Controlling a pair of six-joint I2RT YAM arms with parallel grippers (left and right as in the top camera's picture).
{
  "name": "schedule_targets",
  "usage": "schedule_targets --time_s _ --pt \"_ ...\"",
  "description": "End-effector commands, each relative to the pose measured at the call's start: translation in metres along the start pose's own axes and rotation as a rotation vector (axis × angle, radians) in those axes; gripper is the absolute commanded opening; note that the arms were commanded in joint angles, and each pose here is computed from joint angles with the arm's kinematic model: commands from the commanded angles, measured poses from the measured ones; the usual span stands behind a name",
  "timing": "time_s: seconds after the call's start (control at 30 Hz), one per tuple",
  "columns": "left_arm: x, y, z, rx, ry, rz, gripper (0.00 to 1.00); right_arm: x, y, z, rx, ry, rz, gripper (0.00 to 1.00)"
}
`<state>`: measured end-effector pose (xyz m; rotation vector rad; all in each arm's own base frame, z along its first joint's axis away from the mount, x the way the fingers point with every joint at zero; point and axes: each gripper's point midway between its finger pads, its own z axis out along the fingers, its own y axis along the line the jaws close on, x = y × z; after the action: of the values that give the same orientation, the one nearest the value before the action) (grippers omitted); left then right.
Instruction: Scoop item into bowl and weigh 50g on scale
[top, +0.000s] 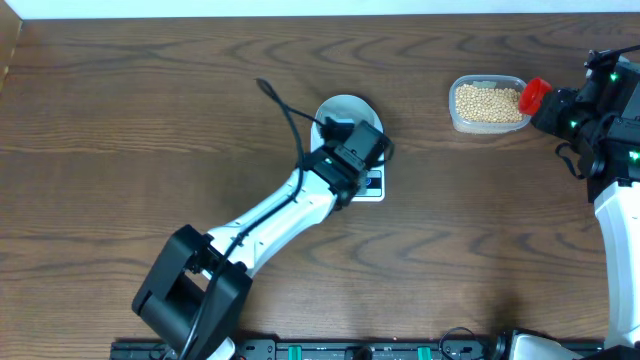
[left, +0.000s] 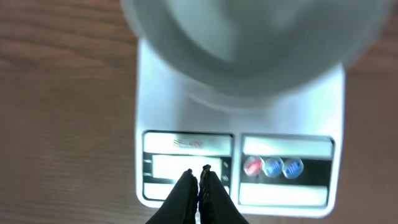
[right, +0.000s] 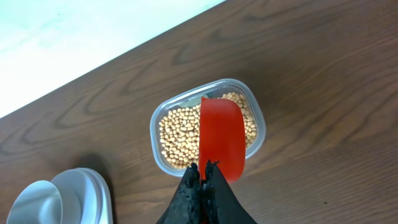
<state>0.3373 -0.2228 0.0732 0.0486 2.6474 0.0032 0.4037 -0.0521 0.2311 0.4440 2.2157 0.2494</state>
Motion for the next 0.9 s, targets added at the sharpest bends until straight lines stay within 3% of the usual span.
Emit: schedule_targets --time_s 0.0,0.53,0.87 --pt "0.010 -0.013 -0.004 0.018 0.004 0.198 0.07 -0.006 0.007 -0.003 -0.020 -0.007 -0.019 0.01" --pt "0.034 -0.028 0.021 0.009 0.058 0.255 0.07 -0.001 0.005 -0.003 -0.013 0.013 -0.014 0.01" --pt "0.031 -0.036 0.034 0.023 0.036 0.232 0.07 -0.001 0.005 -0.003 -0.014 0.013 -0.024 0.01"
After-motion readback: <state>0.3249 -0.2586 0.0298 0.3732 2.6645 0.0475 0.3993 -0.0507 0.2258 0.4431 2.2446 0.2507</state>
